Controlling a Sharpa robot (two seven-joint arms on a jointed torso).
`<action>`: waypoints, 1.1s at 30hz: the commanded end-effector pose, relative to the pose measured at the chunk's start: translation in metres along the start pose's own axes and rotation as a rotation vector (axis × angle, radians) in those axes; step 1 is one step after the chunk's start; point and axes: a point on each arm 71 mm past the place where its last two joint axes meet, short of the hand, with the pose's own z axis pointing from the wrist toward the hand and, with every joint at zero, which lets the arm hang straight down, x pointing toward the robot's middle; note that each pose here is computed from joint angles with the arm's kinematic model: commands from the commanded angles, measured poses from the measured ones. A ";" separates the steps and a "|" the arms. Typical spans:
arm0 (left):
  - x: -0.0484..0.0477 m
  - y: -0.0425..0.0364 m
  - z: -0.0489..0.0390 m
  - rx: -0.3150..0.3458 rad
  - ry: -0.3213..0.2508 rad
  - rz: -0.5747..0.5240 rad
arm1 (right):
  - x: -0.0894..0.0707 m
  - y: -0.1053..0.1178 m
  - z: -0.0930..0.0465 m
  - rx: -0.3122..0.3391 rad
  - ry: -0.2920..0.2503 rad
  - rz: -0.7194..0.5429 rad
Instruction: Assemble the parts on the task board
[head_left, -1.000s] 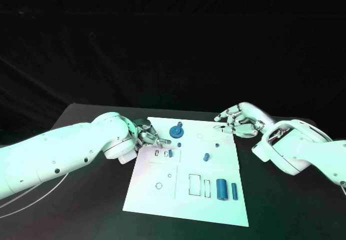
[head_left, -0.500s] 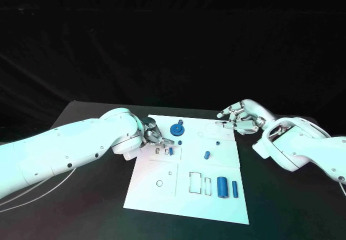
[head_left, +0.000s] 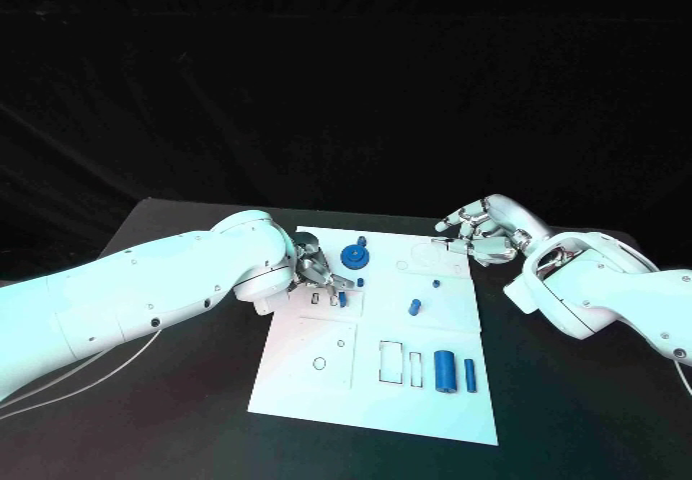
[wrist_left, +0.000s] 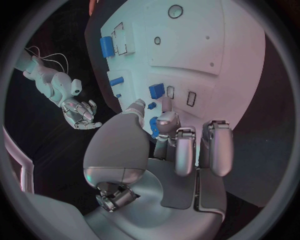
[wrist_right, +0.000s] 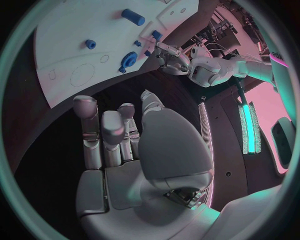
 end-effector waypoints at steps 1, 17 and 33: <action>0.0017 -0.0039 0.0001 0.004 0.023 0.026 | 0.000 0.000 0.001 0.009 -0.006 0.000; 0.0031 -0.0059 0.0040 0.006 0.054 0.051 | 0.001 0.001 0.001 0.005 -0.009 0.002; 0.0042 -0.0077 0.0052 0.011 0.068 0.063 | 0.003 0.003 0.002 0.002 -0.005 0.003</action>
